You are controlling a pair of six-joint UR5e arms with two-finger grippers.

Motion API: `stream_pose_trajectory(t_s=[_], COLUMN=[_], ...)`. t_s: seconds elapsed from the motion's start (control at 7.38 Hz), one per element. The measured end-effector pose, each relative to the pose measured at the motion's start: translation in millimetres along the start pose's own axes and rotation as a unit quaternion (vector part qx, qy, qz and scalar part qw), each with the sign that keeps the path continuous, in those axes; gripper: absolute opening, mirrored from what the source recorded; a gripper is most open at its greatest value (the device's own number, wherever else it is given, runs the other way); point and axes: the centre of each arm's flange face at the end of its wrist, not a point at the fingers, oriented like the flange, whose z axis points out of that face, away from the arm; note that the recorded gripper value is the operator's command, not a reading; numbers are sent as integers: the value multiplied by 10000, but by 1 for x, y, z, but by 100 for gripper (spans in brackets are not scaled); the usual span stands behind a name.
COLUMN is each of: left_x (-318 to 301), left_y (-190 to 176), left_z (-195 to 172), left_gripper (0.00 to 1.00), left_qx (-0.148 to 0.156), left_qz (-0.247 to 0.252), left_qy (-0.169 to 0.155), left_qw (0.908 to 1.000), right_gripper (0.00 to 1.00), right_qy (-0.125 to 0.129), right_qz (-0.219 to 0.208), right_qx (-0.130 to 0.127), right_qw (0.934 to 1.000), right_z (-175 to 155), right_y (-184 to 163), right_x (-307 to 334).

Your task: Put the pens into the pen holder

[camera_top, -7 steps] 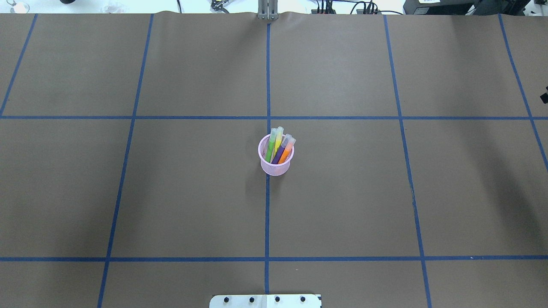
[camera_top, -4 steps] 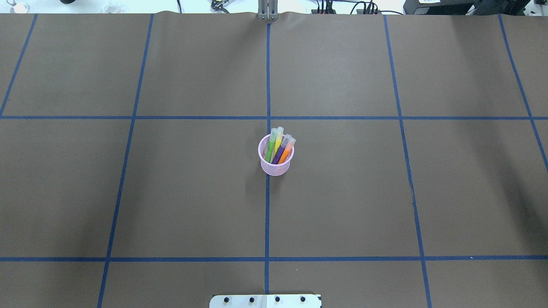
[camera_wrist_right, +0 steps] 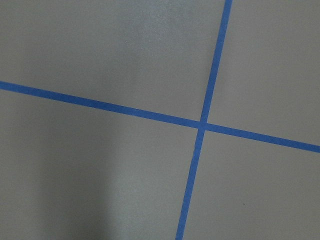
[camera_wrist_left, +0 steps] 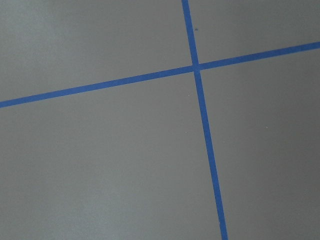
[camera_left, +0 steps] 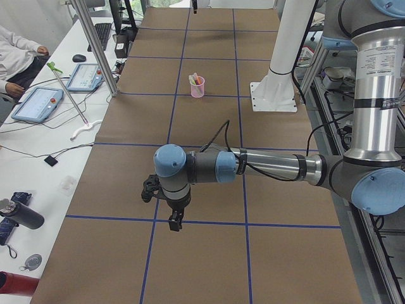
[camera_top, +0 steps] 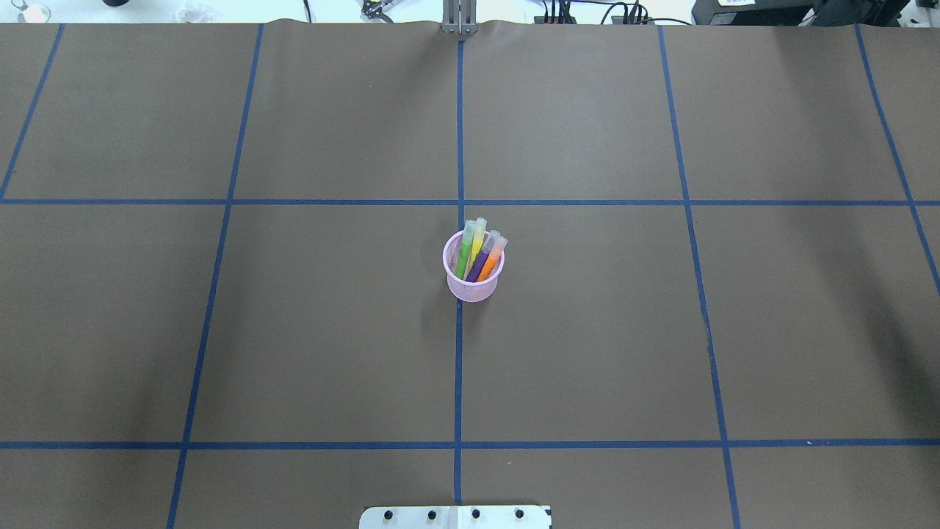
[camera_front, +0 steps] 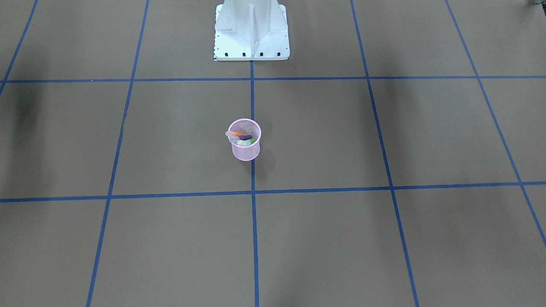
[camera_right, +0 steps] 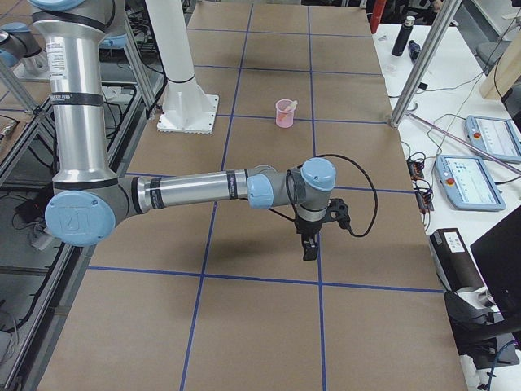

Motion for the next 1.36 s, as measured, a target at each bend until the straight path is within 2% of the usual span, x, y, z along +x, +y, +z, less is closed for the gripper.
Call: stream_pose_trajectory(t_s=[0.81, 1.36], left_x=[9, 10], left_y=[-4, -3], left_z=[-11, -13], left_gripper=[100, 100], left_qx=[112, 132], left_qz=[133, 151], left_qy=[-72, -78], left_qw=[9998, 9998], right_gripper=[99, 99], right_qy=[3, 18], right_qz=[93, 208], right_qx=[145, 150], right_qw=[9999, 9997], right_z=[-15, -16], right_y=[0, 6], right_x=[8, 19])
